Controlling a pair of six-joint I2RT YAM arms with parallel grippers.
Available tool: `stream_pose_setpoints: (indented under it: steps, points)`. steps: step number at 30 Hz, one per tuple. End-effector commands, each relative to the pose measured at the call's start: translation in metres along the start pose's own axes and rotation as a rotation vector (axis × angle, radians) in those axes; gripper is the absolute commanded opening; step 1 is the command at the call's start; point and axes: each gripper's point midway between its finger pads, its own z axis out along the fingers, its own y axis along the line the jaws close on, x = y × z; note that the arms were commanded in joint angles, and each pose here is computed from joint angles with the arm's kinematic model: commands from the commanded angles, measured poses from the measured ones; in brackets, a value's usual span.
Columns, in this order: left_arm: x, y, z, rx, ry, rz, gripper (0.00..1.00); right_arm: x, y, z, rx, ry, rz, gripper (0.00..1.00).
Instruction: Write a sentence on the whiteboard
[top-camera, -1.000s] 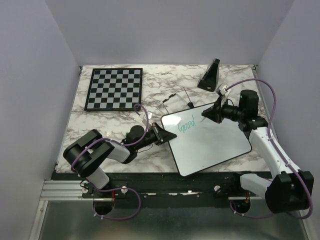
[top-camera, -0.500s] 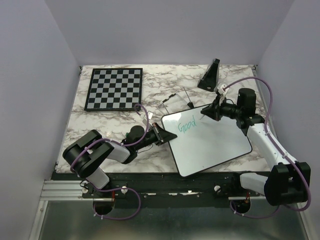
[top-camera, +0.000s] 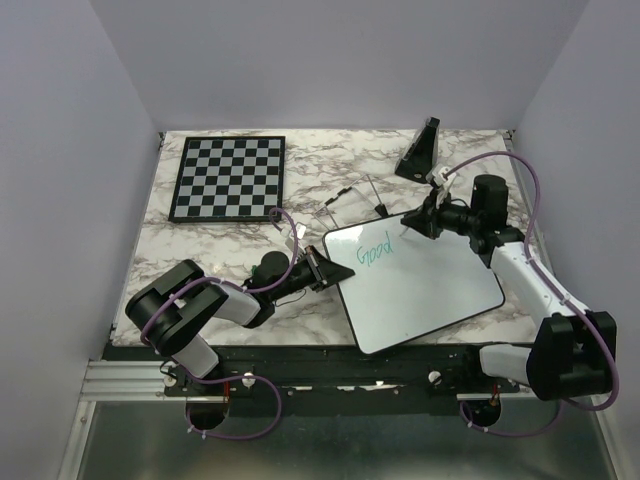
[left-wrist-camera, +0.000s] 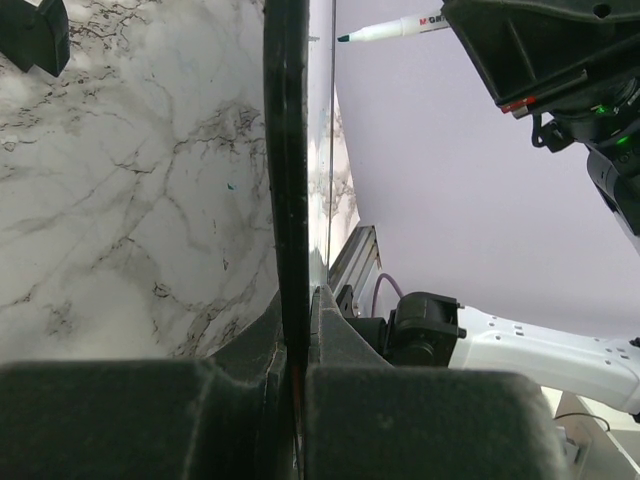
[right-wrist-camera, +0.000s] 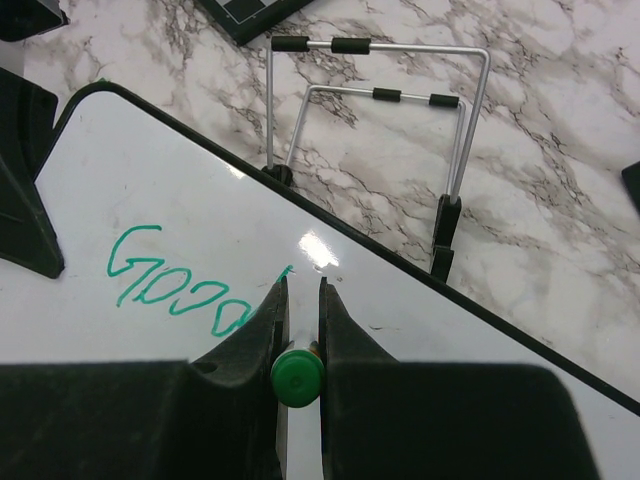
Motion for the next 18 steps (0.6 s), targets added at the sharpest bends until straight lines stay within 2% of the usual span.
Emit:
stream_pose_setpoints:
  steps: [1, 18]
  points:
    - [0.009, -0.011, -0.001, 0.051, 0.040, 0.086, 0.00, 0.003, -0.010, 0.004, 0.021, 0.006, -0.001, 0.00]
    - [0.008, -0.011, -0.002, 0.043, 0.036, 0.089, 0.00, 0.023, 0.005, -0.005, -0.015, 0.081, -0.002, 0.00]
